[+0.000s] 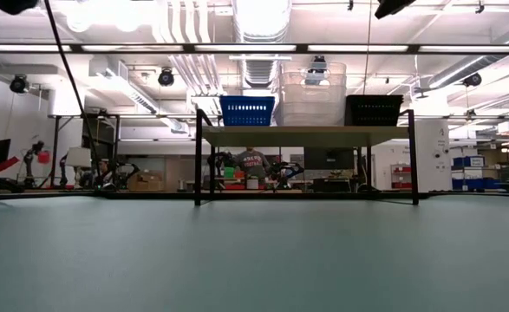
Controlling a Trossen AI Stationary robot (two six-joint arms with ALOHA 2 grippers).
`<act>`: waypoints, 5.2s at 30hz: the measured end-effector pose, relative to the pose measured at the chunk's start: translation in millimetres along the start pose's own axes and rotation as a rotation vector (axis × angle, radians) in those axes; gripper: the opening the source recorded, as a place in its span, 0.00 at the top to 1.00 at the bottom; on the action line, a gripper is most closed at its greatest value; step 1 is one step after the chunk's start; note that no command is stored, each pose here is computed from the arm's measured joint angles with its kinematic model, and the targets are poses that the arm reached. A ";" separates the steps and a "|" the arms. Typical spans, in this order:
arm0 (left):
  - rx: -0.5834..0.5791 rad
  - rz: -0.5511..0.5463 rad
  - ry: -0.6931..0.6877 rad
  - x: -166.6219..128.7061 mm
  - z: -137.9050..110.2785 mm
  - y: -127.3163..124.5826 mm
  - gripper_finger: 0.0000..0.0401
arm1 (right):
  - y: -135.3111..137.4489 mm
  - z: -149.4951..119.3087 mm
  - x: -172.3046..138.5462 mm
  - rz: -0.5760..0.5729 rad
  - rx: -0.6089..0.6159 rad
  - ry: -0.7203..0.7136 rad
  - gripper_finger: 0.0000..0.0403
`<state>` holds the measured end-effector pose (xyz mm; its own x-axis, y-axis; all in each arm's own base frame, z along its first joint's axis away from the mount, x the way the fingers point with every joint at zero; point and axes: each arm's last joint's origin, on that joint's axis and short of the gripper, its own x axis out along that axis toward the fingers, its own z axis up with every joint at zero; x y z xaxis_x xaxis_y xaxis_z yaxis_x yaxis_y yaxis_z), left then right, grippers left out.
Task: Stack baskets on shelf by color
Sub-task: Stack the blue bin on the blue bin on the shelf, then return to Home Position
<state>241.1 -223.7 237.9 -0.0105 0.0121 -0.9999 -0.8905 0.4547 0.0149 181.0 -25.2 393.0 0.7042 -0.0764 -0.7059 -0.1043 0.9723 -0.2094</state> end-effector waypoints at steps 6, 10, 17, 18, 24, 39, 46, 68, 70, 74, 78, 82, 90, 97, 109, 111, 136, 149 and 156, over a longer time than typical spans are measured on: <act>-0.021 0.048 -0.009 10.5 -2.4 7.0 0.64 | 9.5 -0.4 7.6 0.034 -0.008 -0.005 0.98; -0.015 0.092 -0.016 21.8 -1.0 12.9 0.61 | 18.5 0.6 11.9 0.069 -0.022 -0.006 0.98; -0.018 0.152 -0.023 42.0 1.6 22.9 0.70 | 39.3 6.6 17.3 0.147 -0.054 -0.012 0.98; -0.016 0.148 -0.021 43.9 1.6 23.0 0.74 | 42.9 7.1 17.4 0.159 -0.060 -0.014 0.98; -0.016 0.147 -0.021 44.6 1.6 23.1 0.98 | 67.6 7.8 18.6 0.243 -0.106 -0.009 0.98; 0.831 -0.041 -0.177 -60.3 21.8 -10.6 1.00 | 125.1 -21.1 56.5 0.288 -0.128 0.009 0.98; 1.107 -0.077 -0.471 -117.5 72.7 -23.1 1.00 | 134.8 -27.0 76.2 0.298 -0.128 -0.097 0.98; 1.180 0.345 -0.611 -170.2 291.8 51.4 1.00 | 140.5 -44.6 94.8 0.311 -0.088 -0.304 0.98; 1.158 0.332 -0.594 -167.7 306.6 60.7 1.00 | 141.0 -45.0 96.2 0.310 -0.089 -0.299 0.98; 1.105 0.275 -0.580 -161.1 327.6 72.2 1.00 | 141.9 -47.5 99.1 0.310 -0.092 -0.287 0.98; 1.081 0.248 -0.617 -162.0 335.1 73.2 1.00 | 142.4 -49.3 100.8 0.310 -0.089 -0.289 0.98; 1.074 0.221 -0.655 -164.3 336.7 70.6 1.00 | 142.6 -50.6 101.7 0.311 -0.081 -0.283 0.98; 1.072 0.165 -0.684 -158.0 340.8 64.0 1.00 | 142.8 -52.1 102.7 0.312 -0.076 -0.276 0.98; 1.052 0.158 -0.692 -152.4 343.1 61.4 0.95 | 142.9 -53.2 103.4 0.314 -0.054 -0.269 0.98; 1.048 0.131 -0.688 -146.8 341.0 57.7 0.79 | 143.4 -56.0 105.2 0.315 -0.044 -0.257 0.98; 1.043 0.057 -0.695 -149.5 332.4 52.5 0.79 | 144.0 -59.1 107.7 0.314 -0.052 -0.257 0.98; 1.222 -0.854 -1.493 -23.1 147.3 120.5 1.00 | 80.4 -119.9 113.7 -0.047 -0.165 -0.739 0.98; 1.051 -0.857 -1.492 20.3 127.9 202.4 1.00 | 75.8 -154.2 55.9 -0.099 -0.131 -0.831 0.98; 1.016 -0.864 -1.522 41.9 122.2 220.9 1.00 | 77.0 -171.5 45.9 -0.110 -0.137 -0.867 0.98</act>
<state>99.4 -13.9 200.0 0.9935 -0.0940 0.0638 0.0820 0.9820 0.1700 84.9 8.2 228.4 0.9941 0.0802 0.0734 -0.0481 0.9301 -0.3642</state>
